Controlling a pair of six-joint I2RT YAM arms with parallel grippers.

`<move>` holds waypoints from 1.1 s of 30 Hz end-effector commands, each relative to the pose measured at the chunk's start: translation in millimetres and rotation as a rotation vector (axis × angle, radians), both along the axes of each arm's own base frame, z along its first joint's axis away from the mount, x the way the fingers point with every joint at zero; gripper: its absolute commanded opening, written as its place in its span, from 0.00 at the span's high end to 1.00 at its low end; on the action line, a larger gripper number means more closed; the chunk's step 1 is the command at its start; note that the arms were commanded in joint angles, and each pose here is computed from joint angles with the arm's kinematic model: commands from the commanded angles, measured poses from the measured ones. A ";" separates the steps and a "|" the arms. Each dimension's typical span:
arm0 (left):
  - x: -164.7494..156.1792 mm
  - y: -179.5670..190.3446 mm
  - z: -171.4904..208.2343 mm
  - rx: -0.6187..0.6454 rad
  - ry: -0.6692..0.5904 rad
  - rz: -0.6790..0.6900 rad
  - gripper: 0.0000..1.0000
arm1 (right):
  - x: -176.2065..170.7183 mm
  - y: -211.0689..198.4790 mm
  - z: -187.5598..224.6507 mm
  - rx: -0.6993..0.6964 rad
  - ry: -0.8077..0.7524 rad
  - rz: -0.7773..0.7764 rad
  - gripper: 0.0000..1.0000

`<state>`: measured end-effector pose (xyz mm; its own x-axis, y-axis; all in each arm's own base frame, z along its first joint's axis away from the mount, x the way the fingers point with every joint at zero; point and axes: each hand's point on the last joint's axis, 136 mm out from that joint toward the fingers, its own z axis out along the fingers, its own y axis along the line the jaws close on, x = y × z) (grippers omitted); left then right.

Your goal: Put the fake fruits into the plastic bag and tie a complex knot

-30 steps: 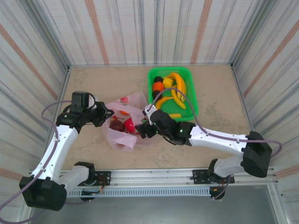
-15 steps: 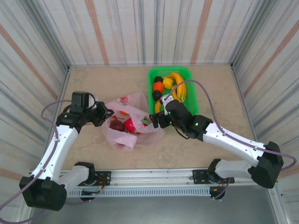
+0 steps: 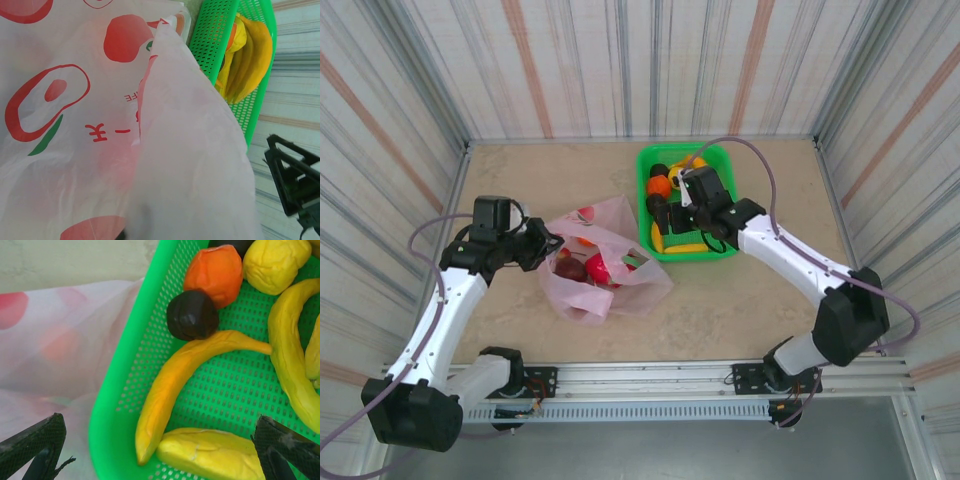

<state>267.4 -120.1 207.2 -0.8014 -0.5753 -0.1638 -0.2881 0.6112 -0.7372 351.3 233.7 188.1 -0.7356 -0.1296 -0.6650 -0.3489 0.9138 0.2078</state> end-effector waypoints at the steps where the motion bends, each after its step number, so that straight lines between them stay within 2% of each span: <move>1: 0.5 6.4 -1.6 0.040 -0.016 -0.001 0.99 | 11.7 -1.5 -6.1 -0.021 0.029 0.024 0.01; 13: -1.6 26.1 -6.7 0.128 -0.043 -0.014 0.99 | 60.5 0.5 -52.3 -0.055 0.120 0.001 0.01; 24: -5.6 23.3 -13.9 0.095 -0.011 -0.024 0.98 | 100.0 20.0 -95.4 -0.118 0.185 0.031 0.17; 33: -3.5 19.0 -11.1 0.069 -0.012 -0.035 0.98 | 112.5 26.8 -116.2 -0.116 0.210 0.035 0.25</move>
<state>266.2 -98.2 195.2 -0.8075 -0.5448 -0.2260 -0.2670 0.6793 -0.6835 461.3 260.0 79.1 -0.8423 -0.2070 -0.4977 -0.3304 0.9278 0.1732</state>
